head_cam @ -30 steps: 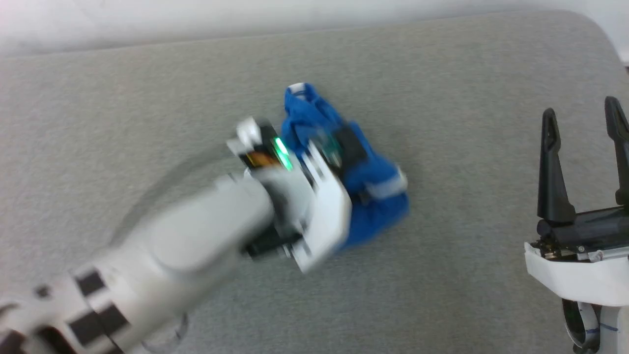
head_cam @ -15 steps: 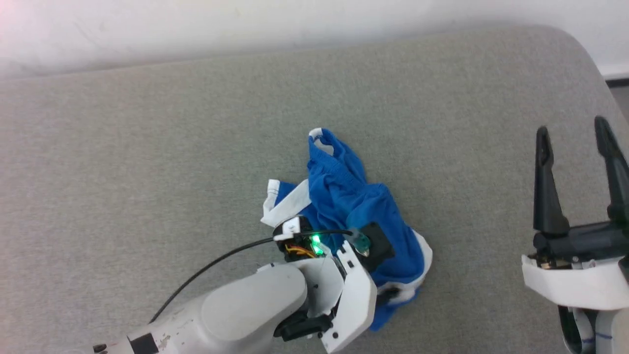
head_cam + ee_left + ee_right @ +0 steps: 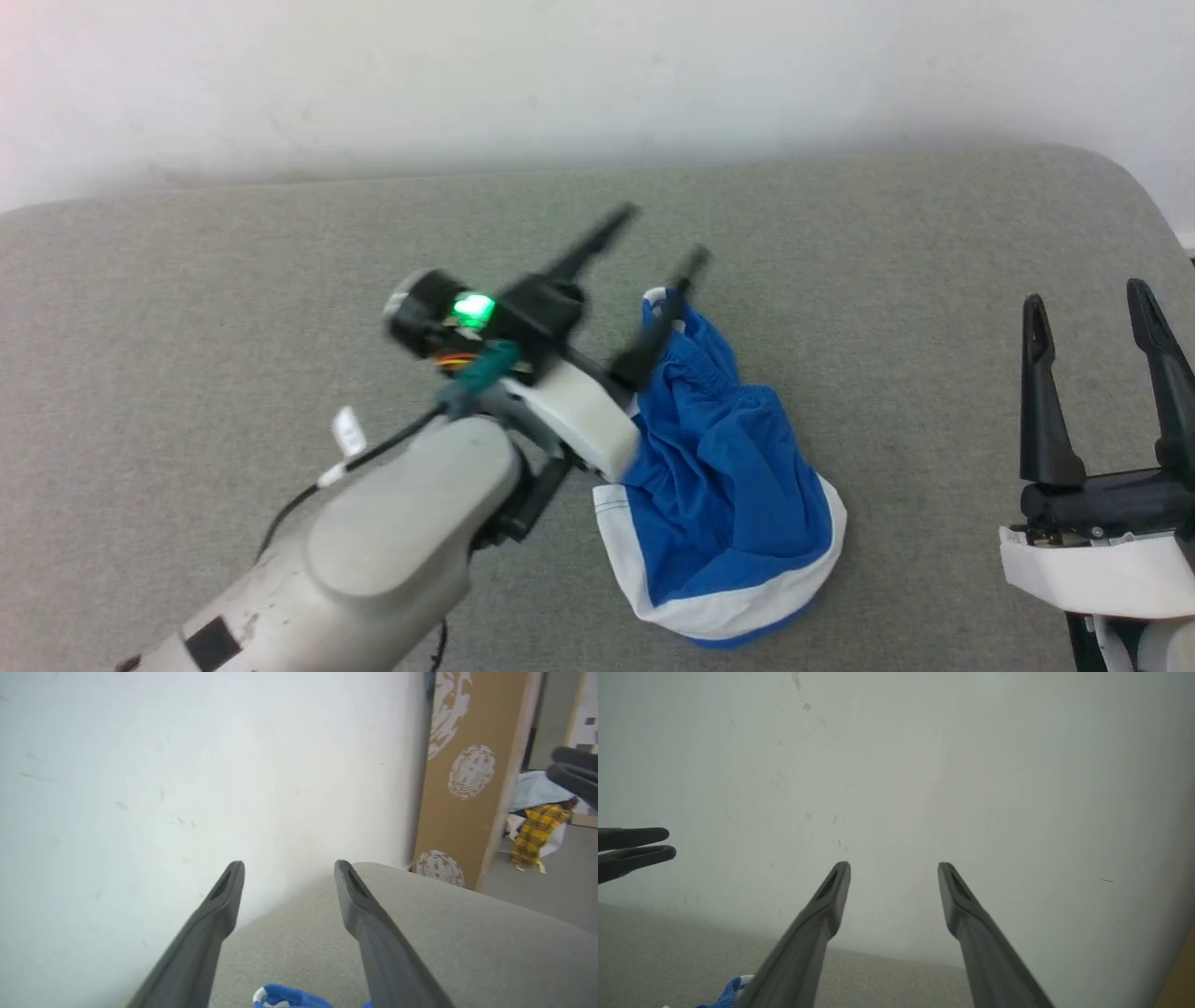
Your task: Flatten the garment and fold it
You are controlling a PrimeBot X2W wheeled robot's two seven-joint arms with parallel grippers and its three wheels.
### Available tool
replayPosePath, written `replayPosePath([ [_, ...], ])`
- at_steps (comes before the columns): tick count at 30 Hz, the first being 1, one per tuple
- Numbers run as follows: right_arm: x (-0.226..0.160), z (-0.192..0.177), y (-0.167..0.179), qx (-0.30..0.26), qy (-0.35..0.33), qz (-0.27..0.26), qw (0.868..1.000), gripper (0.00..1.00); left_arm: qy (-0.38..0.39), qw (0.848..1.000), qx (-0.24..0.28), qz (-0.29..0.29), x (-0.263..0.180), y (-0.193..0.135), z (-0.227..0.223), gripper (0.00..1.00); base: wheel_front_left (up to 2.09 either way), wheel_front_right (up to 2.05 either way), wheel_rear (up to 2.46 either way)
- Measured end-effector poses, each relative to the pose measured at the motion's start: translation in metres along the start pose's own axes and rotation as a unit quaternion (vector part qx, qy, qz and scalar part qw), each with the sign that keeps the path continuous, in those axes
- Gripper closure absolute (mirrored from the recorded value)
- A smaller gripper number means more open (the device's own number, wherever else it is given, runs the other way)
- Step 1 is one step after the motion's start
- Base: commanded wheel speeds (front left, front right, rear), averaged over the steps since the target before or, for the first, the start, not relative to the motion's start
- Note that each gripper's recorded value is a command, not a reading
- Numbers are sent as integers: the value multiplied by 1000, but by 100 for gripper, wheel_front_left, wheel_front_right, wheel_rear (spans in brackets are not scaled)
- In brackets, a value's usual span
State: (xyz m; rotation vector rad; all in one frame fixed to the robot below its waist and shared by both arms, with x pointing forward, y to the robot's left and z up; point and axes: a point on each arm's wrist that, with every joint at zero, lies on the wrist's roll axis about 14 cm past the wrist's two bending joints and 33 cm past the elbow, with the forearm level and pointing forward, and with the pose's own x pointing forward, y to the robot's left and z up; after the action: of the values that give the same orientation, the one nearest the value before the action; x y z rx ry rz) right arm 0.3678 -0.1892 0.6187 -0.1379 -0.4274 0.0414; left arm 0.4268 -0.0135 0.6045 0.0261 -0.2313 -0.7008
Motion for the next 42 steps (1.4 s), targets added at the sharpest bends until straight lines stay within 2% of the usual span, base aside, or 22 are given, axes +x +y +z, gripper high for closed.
replayPosePath([
  [3,2,2,5,7,-5,7,1000,0,-24,994,23,107,-17,45,12,0,0,0,0],
  [6,4,1,9,16,-6,11,1000,0,-61,977,57,194,-38,79,35,0,0,0,0],
  [9,6,-2,10,21,-2,12,1000,0,-71,958,74,269,-66,106,38,0,0,0,0],
  [15,6,-13,7,30,11,7,999,0,-46,926,77,367,-122,138,17,0,0,0,0],
  [18,4,-17,6,37,19,3,999,0,-27,922,69,380,-140,137,3,0,0,0,0],
  [27,-11,-30,6,58,47,-2,997,0,23,927,38,373,-172,119,-33,0,0,0,0],
  [37,-15,-29,4,59,48,-5,997,0,25,930,40,364,-174,115,-34,0,0,0,0],
  [42,-5,-13,7,46,19,3,999,0,22,930,45,365,-176,115,-32,0,0,0,0],
])
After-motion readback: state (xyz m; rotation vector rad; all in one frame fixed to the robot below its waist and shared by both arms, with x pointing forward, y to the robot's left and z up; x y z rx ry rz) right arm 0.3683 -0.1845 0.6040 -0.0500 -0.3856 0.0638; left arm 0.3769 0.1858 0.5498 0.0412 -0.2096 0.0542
